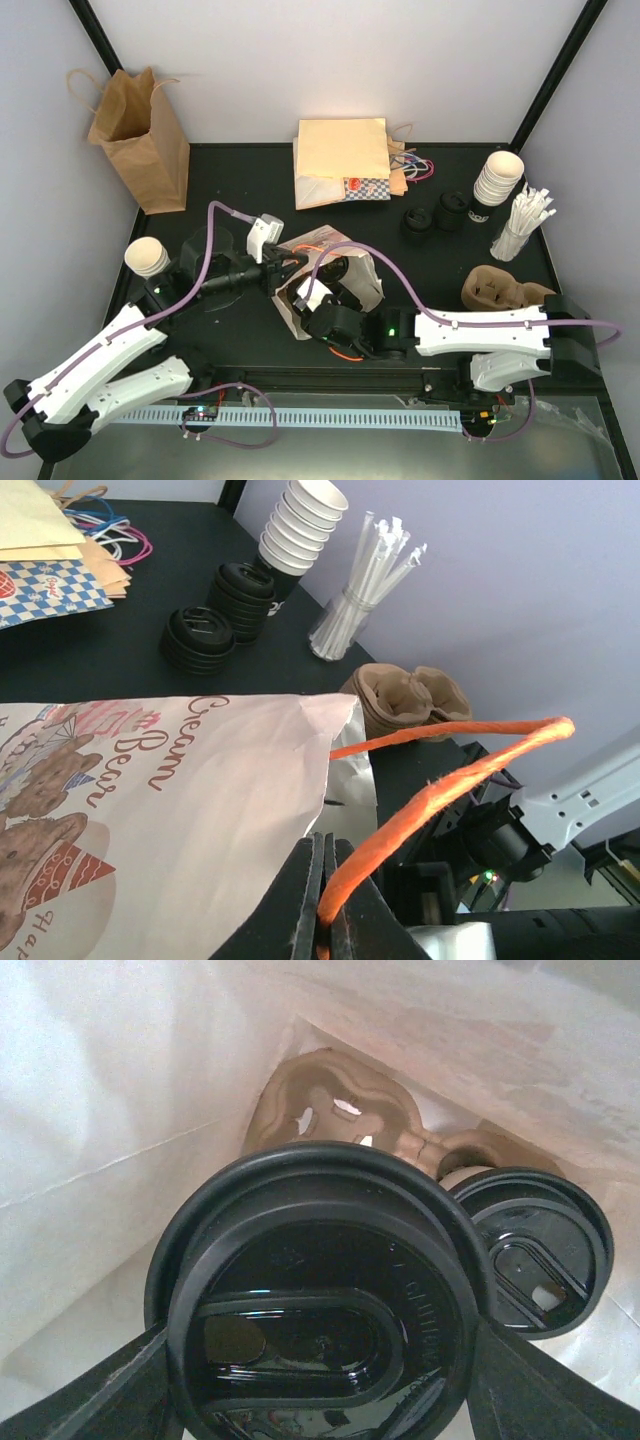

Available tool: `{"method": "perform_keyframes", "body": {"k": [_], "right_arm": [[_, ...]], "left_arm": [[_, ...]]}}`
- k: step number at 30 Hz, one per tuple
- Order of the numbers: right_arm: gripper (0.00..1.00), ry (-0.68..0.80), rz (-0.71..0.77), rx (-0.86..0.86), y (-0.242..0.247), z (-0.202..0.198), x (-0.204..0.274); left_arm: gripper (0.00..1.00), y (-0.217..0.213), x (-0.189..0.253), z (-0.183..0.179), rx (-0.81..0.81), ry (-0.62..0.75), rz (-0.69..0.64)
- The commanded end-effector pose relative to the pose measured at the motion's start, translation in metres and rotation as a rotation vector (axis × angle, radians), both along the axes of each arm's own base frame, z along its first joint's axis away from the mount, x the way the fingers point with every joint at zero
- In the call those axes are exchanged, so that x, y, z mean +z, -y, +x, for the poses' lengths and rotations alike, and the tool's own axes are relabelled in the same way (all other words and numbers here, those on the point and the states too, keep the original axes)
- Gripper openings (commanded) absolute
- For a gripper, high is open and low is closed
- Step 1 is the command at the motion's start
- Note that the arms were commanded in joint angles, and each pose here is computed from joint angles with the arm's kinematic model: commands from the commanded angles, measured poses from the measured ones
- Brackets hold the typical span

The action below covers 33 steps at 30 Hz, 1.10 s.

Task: Pack the takeout coffee

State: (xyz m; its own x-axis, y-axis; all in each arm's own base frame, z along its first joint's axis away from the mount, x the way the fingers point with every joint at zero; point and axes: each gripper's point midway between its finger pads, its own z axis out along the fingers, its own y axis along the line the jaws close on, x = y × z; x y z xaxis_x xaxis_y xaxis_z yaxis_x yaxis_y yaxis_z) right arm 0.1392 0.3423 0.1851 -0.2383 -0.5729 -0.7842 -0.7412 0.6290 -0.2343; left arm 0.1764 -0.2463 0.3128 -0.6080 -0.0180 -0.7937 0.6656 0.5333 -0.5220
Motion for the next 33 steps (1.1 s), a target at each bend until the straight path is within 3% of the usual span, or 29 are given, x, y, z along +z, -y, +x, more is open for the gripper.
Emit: {"method": "perform_keyframes", "body": {"k": [1, 10, 18, 28, 33], "right_arm": [[0.39, -0.013, 0.096, -0.041, -0.015, 0.008, 0.008], [0.35, 0.04, 0.16, -0.093, -0.024, 0.022, 0.0], [0.34, -0.081, 0.223, -0.179, -0.015, 0.034, -0.001], [0.33, -0.302, 0.314, -0.27, -0.017, 0.02, -0.013], [0.31, -0.326, 0.367, -0.307, -0.022, 0.022, -0.014]], "left_arm": [[0.02, -0.001, 0.008, -0.008, -0.042, 0.037, -0.014], [0.01, -0.01, 0.007, -0.01, -0.016, 0.044, -0.005], [0.02, -0.013, 0.001, -0.008, 0.005, 0.033, 0.008], [0.02, -0.012, -0.003, -0.007, 0.011, 0.017, -0.008], [0.01, -0.01, -0.001, -0.008, 0.001, 0.011, -0.018]]}}
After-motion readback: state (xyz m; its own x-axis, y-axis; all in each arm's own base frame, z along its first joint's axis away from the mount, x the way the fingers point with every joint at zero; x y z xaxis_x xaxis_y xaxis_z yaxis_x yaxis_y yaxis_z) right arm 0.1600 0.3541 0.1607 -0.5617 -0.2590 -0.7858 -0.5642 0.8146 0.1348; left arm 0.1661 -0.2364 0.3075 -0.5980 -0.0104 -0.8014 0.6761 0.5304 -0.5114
